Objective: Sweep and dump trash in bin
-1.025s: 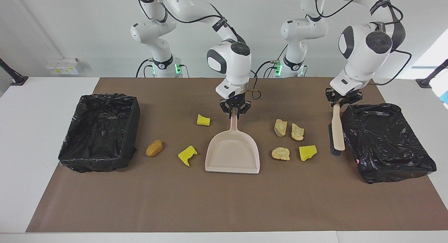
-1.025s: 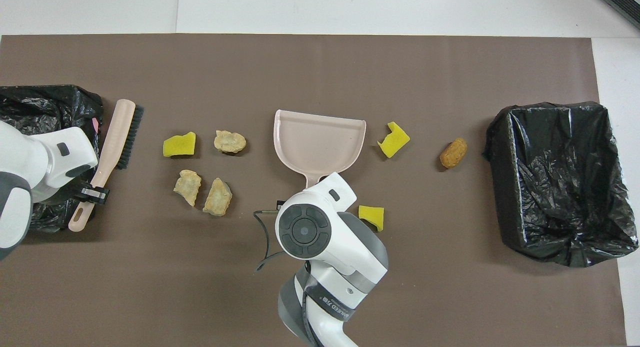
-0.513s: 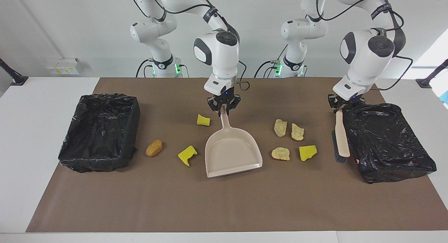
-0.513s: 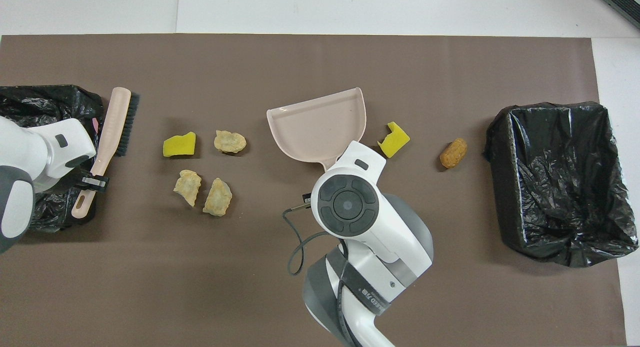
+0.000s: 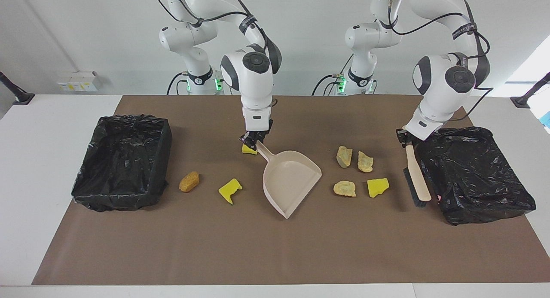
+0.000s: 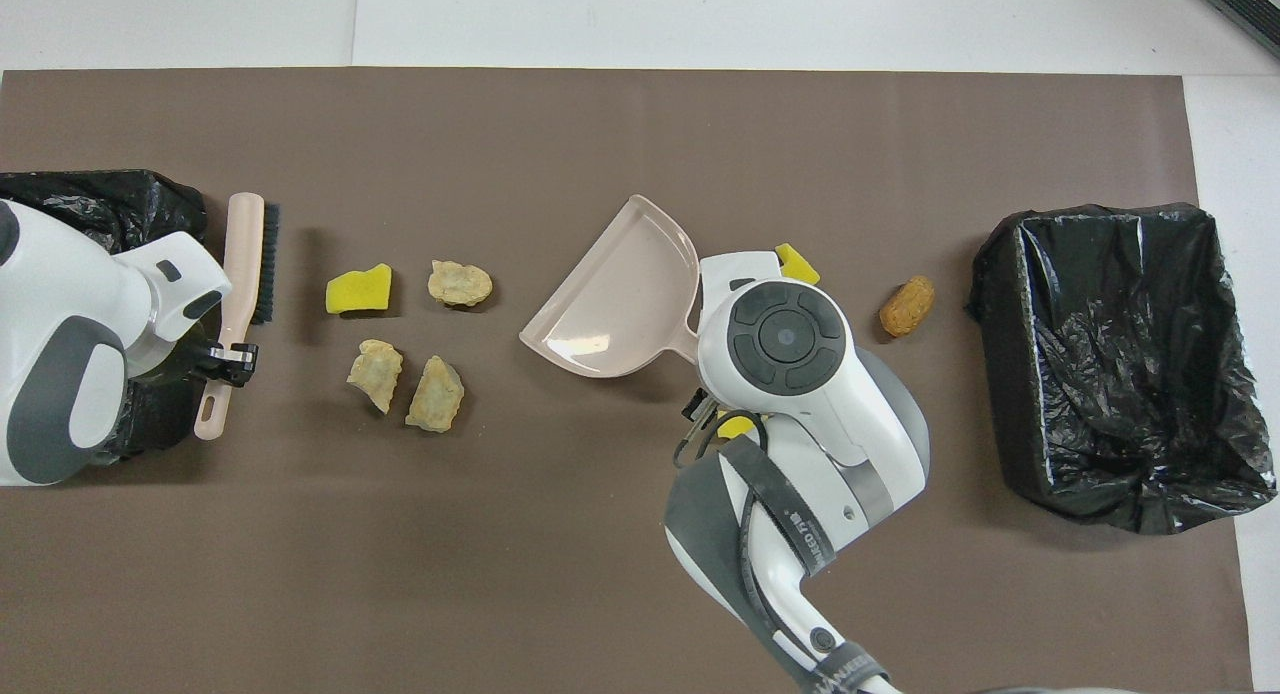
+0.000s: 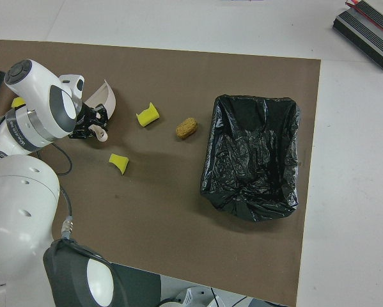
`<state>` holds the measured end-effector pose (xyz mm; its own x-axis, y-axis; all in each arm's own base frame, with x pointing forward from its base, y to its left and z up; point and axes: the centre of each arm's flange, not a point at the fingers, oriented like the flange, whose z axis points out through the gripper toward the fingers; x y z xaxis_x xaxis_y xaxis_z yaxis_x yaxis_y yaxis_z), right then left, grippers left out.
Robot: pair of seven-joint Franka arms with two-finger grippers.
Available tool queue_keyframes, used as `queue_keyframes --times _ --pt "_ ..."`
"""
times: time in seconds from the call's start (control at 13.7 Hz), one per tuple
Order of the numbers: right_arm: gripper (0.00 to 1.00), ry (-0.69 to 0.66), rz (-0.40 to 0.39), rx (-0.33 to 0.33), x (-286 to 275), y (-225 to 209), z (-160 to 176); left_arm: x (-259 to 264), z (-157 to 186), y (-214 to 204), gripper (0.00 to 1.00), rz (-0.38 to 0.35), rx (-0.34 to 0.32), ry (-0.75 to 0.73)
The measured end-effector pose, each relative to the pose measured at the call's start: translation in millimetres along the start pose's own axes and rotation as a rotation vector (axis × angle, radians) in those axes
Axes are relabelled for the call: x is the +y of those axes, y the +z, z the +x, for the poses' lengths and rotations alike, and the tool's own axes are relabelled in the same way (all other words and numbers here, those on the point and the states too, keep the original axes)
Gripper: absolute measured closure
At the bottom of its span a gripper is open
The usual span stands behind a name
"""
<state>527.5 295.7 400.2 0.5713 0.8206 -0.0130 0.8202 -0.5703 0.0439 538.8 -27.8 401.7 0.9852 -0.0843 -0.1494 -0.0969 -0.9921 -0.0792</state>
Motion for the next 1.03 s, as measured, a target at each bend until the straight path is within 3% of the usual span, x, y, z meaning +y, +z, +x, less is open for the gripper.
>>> queue_keyframes --times 0.15,0.44,1.03 --pt "0.67 -0.136 0.017 -0.009 7.4 6.6 -7.3 7.3 -6.5 9.9 0.73 -0.019 -0.049 -0.033" --pt "0.67 -0.308 0.026 -0.013 23.5 11.4 -18.2 44.3 -11.1 16.4 0.73 -0.037 -0.073 -0.077" --pt "0.67 -0.341 0.028 -0.016 25.3 13.1 -20.2 150.4 -27.1 25.7 0.73 -0.039 -0.039 0.058"
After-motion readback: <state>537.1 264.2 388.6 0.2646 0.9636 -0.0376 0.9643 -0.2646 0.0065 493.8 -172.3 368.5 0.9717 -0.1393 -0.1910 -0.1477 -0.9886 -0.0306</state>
